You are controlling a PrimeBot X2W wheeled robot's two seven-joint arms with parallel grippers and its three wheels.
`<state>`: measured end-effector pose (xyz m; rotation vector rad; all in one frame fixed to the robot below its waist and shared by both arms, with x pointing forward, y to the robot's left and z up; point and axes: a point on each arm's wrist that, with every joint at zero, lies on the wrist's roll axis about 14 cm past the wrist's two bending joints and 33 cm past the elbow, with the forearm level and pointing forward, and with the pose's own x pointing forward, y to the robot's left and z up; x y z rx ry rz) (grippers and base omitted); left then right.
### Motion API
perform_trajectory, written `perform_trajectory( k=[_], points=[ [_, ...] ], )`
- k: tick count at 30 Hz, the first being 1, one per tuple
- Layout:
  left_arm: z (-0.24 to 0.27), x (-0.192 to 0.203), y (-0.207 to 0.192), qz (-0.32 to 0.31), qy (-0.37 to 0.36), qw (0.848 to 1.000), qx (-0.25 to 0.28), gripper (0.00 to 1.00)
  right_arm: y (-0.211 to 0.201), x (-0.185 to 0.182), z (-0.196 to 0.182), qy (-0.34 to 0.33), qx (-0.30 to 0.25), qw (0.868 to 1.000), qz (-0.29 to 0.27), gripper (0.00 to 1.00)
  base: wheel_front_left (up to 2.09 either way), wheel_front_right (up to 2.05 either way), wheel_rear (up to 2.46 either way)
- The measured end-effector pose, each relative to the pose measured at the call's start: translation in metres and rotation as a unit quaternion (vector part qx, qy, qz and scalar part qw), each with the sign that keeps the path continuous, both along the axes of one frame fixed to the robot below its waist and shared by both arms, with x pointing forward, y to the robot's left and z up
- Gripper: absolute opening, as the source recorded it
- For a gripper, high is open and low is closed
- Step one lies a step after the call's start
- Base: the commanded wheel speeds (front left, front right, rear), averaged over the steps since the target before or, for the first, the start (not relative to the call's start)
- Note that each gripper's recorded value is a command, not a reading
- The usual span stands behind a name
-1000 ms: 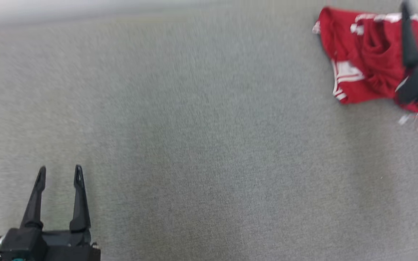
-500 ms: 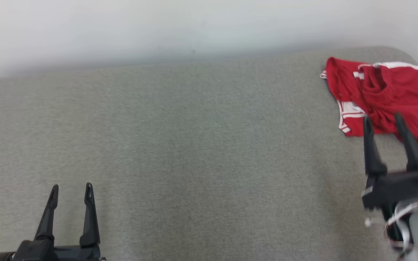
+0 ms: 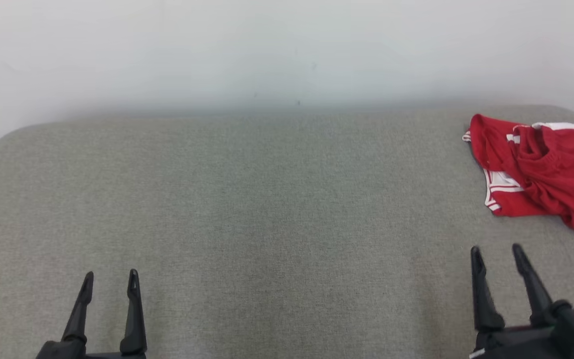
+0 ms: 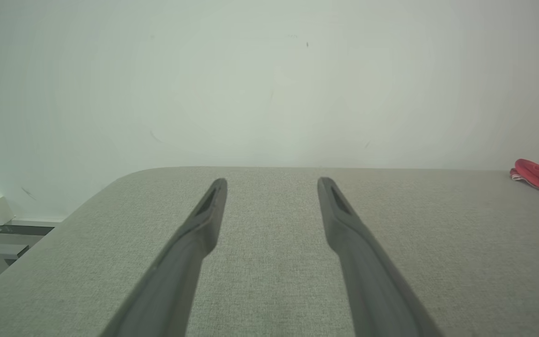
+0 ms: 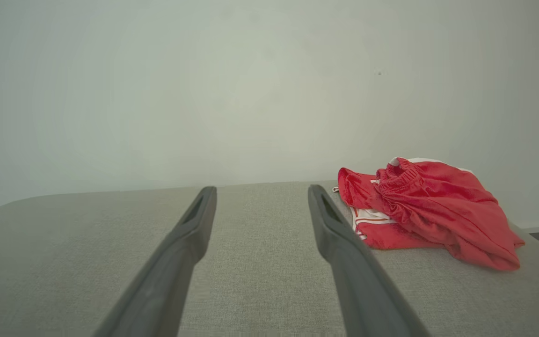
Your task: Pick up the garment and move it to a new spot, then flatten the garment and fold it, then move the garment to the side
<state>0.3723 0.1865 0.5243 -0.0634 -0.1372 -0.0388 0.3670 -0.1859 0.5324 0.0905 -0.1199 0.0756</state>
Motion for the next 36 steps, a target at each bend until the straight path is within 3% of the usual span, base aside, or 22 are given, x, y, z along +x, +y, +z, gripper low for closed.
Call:
perform_trajectory(
  k=[9,28,29,36],
  points=[
    [0.000,-0.016,0.004,0.003,0.000,1.000,-0.006,1.00,0.012,-0.017,-0.006,0.002,0.010,1.000,0.007,1.00,0.00,0.00,0.00],
    [-0.010,-0.025,0.015,0.018,0.016,1.000,-0.004,1.00,0.037,-0.019,-0.019,0.019,0.026,0.999,0.041,1.00,0.00,0.00,0.00],
    [-0.011,-0.025,0.015,0.020,0.017,1.000,-0.004,0.00,0.037,-0.019,-0.020,0.021,0.027,0.999,0.041,0.00,0.00,0.00,0.00],
    [-0.036,-0.032,0.016,0.027,0.061,0.998,-0.022,0.00,0.034,-0.026,-0.044,0.061,0.039,0.997,0.037,0.00,0.00,0.00,0.00]
  ],
)
